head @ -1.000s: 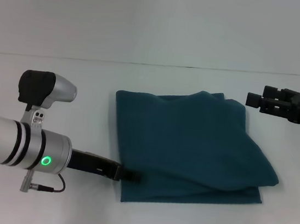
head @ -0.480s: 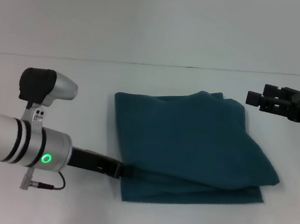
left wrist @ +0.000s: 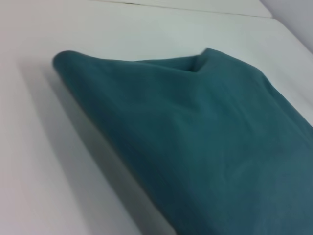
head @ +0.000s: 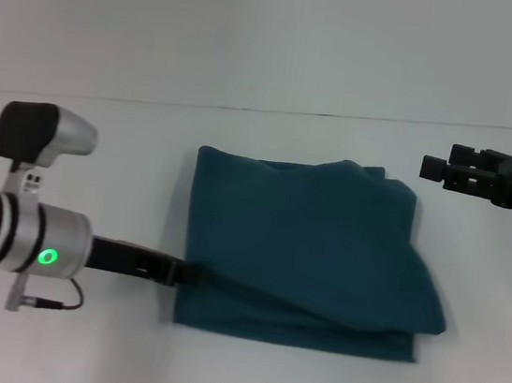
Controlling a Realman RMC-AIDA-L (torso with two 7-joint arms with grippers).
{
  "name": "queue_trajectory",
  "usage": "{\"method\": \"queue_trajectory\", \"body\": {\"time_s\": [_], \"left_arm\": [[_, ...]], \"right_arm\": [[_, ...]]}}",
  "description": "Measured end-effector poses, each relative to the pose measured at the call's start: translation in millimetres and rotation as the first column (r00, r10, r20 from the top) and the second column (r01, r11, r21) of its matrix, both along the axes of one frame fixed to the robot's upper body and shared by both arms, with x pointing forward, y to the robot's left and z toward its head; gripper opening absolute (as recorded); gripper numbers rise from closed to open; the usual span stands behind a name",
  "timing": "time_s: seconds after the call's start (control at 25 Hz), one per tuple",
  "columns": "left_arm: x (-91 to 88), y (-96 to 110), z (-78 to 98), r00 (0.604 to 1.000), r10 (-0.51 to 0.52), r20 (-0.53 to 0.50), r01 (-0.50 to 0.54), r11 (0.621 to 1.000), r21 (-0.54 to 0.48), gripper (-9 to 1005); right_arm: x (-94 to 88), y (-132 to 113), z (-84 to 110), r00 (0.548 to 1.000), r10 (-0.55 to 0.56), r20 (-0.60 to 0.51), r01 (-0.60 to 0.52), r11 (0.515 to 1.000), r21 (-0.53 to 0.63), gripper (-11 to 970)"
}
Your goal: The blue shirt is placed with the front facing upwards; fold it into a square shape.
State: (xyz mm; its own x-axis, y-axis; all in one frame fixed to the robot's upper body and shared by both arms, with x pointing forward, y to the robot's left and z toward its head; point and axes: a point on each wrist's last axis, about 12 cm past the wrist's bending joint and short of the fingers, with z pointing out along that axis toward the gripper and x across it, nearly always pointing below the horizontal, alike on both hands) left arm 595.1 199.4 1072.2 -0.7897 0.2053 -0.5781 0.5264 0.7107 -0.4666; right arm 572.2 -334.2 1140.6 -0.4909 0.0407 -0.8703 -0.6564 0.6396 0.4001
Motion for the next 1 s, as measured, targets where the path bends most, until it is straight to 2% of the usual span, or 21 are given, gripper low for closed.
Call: {"method": "queue_trajectory", "body": {"time_s": [0.32,0.72,1.0], "left_arm": [[-7.5,25,-0.1,0.999,0.052,-0.001,-0.052,0.999,-0.006,70],[-19.3,23,-3.3,0.999,-0.005,-0.034,0.004,1.000,-0.027,67],[-19.8,27,5.5,0.999,-0.019,-0.040,0.016,0.998,-0.057,68]], "right_arm": [[0.3,0,0.3,1.000,0.001,0.000,-0.001,1.000,0.001,919],[0.9,1,0.8,1.000,0.004,0.002,-0.004,1.000,0.000,918],[0.3,0,0.4,1.000,0.002,0.003,-0.002,1.000,-0.001,918]]}}
